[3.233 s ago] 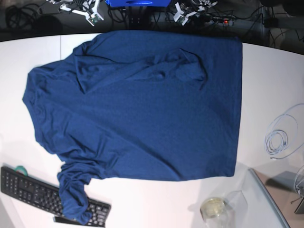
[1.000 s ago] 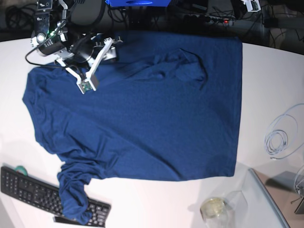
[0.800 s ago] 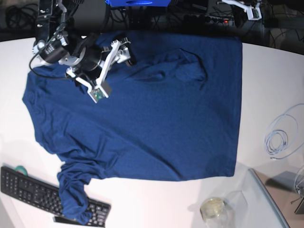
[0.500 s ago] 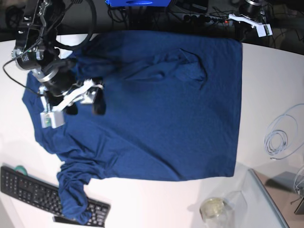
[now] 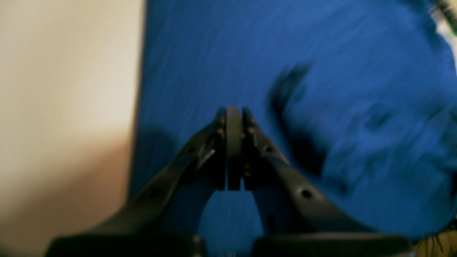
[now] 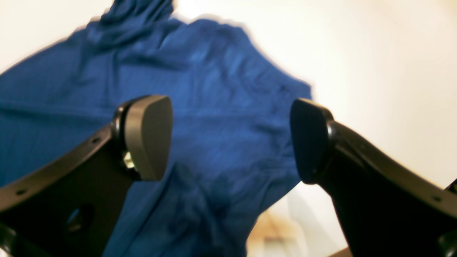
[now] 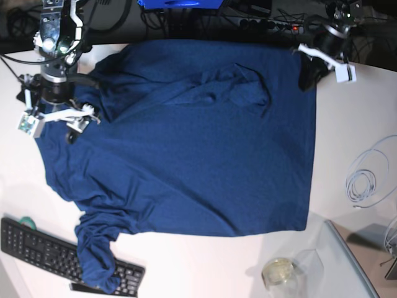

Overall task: Layout the t-shirt on the table in an organized manner, then fold the t-shirt properly
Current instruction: 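Grasp the shirt corners and pull them apart with both grippers, then release the shirt and raise the left gripper toward the shirt corner, then grasp the shoulder corners with both grippers and pull them outward, then hold the corners and drag the shirt outward with both grippers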

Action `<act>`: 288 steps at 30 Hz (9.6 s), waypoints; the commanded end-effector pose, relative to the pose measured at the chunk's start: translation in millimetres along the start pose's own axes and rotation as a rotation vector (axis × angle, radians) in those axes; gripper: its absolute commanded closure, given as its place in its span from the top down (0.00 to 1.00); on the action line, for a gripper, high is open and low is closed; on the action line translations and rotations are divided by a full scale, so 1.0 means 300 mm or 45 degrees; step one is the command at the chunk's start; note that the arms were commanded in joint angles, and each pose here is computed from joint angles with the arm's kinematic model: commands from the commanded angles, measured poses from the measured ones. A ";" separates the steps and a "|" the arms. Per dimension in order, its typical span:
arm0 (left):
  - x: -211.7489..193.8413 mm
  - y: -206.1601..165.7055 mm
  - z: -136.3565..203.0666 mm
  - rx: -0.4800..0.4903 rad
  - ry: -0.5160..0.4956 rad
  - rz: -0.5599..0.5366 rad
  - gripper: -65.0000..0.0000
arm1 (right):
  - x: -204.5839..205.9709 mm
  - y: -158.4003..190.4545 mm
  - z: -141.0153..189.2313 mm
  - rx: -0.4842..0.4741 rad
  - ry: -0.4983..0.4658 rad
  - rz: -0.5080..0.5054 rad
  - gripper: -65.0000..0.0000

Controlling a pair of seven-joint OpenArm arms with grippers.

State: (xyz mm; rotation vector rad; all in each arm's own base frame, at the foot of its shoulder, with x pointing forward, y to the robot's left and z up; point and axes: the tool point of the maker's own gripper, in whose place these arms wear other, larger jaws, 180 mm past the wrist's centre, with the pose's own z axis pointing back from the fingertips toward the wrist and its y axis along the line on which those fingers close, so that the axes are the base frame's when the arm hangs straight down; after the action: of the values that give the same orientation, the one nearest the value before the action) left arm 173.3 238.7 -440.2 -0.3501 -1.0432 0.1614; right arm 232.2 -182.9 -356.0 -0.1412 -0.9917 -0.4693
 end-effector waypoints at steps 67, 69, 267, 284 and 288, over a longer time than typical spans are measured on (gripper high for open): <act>0.076 0.050 -0.394 0.051 0.334 -0.279 0.00 | -0.109 -0.219 -0.502 0.107 0.527 -0.259 0.00; 0.062 0.048 -0.422 0.047 0.381 -0.324 0.00 | -0.126 -0.233 -0.504 0.091 0.545 -0.262 0.00; -0.040 -0.199 -0.226 -0.054 0.314 -0.387 0.00 | -0.071 -0.521 -0.250 -0.292 0.371 -0.533 0.00; 0.004 0.037 -0.175 0.125 0.323 -0.382 0.00 | -0.134 -0.357 -0.286 -0.163 0.468 -0.437 0.00; 0.028 0.038 -0.175 0.126 0.300 -0.388 0.00 | -0.113 -0.334 -0.310 -0.147 0.458 -0.442 0.00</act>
State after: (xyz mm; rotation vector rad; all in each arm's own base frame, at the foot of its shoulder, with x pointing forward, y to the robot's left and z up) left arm 213.2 236.7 -474.4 -0.1171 -0.7862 -0.0970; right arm 237.6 -283.9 -453.5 0.0286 -0.5952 -0.8494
